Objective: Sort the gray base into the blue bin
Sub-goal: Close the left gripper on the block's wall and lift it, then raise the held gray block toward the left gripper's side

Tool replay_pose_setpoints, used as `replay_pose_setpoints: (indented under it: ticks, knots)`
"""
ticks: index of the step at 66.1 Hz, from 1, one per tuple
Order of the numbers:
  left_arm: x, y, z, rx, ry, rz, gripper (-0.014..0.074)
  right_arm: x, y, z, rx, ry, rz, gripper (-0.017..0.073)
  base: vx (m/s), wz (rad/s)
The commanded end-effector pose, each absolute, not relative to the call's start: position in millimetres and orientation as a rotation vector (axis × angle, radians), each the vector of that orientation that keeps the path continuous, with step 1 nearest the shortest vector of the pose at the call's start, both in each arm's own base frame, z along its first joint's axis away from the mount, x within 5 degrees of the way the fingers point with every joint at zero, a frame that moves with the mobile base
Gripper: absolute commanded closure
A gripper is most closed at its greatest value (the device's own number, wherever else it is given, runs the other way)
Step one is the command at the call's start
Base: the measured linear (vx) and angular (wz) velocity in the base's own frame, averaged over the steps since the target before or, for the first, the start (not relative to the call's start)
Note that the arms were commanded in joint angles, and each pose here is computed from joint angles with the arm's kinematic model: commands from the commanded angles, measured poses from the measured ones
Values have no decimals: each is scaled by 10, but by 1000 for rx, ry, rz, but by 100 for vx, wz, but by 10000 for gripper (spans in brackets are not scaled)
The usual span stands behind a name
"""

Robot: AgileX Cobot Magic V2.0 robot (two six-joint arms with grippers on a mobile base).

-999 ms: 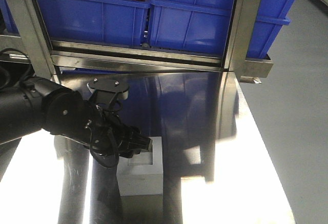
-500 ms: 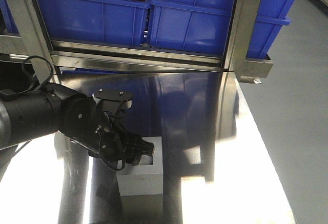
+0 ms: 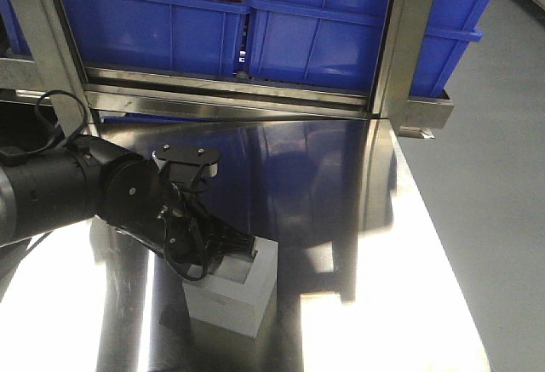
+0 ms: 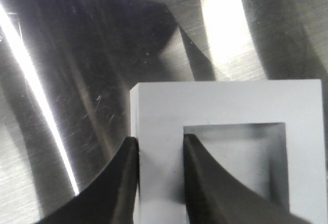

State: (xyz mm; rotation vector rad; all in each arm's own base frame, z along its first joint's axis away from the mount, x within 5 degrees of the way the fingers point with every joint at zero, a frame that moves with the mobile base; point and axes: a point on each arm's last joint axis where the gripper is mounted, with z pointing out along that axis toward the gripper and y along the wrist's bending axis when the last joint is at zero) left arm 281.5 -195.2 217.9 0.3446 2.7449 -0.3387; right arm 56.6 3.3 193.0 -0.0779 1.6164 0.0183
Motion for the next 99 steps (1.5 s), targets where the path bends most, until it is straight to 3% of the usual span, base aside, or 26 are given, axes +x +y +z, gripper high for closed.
replay_pose_setpoints:
  ticks: [1, 19, 40, 69, 99]
  knots:
    - [2802, -1945, 2537, 339, 2592, -403, 599, 563, 35, 1960, -88, 1540, 8, 568, 0, 0]
    - [2592, -1823, 3088, 354, 2341, -476, 599, 563, 35, 1960, -88, 1540, 8, 568, 0, 0]
    - [2051, -1434, 3473, 338, 2004, -564, 599, 563, 35, 1960, -88, 1540, 8, 568, 0, 0]
    - [1193, -839, 3281, 309, 1616, -656, 599, 563, 35, 1960, -88, 1540, 8, 568, 0, 0]
    - [900, -632, 3049, 298, 1567, -668, 599, 564, 35, 1960, -88, 1541, 8, 568, 0, 0]
